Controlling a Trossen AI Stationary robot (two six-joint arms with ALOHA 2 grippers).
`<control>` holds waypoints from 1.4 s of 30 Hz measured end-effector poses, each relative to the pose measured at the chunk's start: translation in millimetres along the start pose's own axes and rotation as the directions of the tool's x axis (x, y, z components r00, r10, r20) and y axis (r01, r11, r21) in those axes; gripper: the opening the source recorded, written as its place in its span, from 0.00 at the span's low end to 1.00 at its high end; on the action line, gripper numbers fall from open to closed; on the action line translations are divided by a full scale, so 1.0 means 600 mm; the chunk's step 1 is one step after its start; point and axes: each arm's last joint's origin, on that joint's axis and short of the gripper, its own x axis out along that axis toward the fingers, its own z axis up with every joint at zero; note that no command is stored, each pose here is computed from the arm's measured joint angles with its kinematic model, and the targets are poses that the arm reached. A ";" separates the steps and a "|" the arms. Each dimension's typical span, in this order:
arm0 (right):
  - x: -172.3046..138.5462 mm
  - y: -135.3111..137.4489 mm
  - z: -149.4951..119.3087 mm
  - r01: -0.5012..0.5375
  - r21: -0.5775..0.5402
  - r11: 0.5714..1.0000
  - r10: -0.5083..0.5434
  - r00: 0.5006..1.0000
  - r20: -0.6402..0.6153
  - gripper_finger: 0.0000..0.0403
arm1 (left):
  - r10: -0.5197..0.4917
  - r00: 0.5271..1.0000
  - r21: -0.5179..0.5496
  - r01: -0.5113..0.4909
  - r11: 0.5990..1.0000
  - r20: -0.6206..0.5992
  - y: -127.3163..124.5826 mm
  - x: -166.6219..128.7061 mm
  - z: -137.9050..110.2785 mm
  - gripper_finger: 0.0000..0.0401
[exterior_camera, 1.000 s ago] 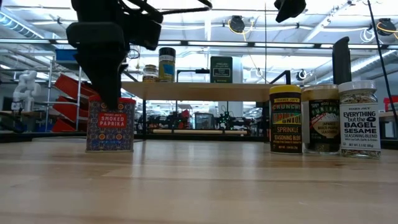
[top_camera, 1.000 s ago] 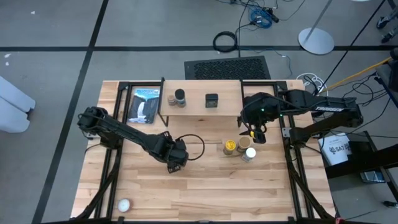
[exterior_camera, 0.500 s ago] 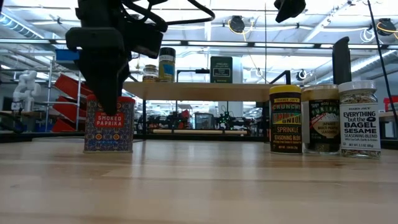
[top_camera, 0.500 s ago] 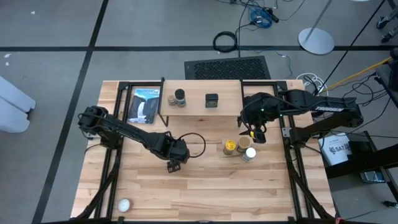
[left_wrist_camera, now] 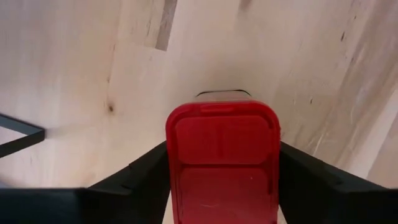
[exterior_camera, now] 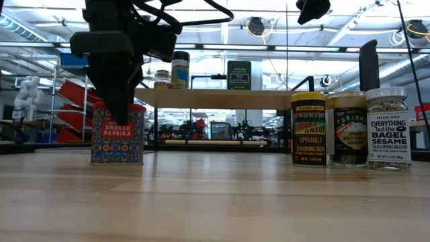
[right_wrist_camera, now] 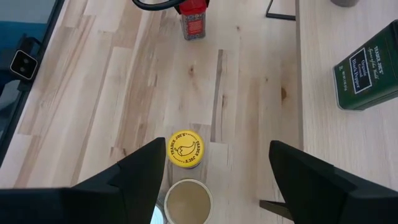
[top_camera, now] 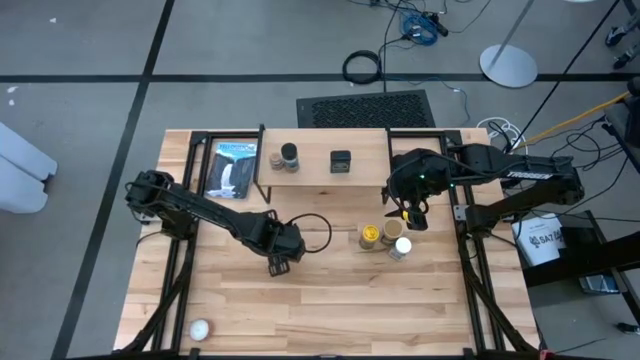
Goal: Shelf spices
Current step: Put the red seasoning can on the shelf
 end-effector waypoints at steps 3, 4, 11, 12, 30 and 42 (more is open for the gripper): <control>0.000 0.000 0.000 0.000 0.000 1.000 0.000 1.000 0.000 0.68 | -0.003 1.000 0.003 0.003 1.000 -0.001 0.000 0.000 0.000 0.59; 0.000 0.000 0.000 0.000 0.000 1.000 0.000 1.000 0.000 0.68 | -0.004 1.000 0.013 0.004 1.000 -0.002 0.000 0.000 0.000 0.59; 0.000 0.000 0.000 -0.001 0.001 1.000 0.001 1.000 0.000 0.68 | -0.041 0.998 0.084 0.045 0.995 -0.050 -0.001 -0.013 0.001 0.59; 0.000 0.000 0.000 -0.001 0.002 1.000 0.001 1.000 -0.001 0.68 | -0.048 0.997 0.099 0.053 0.994 -0.053 -0.002 -0.021 0.005 0.59; 0.000 0.000 -0.002 -0.002 0.017 1.000 0.002 1.000 -0.013 0.68 | -0.084 0.963 0.307 0.001 0.952 0.256 0.077 -0.277 0.111 0.59; 0.000 0.000 -0.002 -0.001 0.024 1.000 0.002 1.000 -0.013 0.68 | 0.003 0.898 0.299 -0.150 0.943 0.441 0.198 -0.357 0.143 0.59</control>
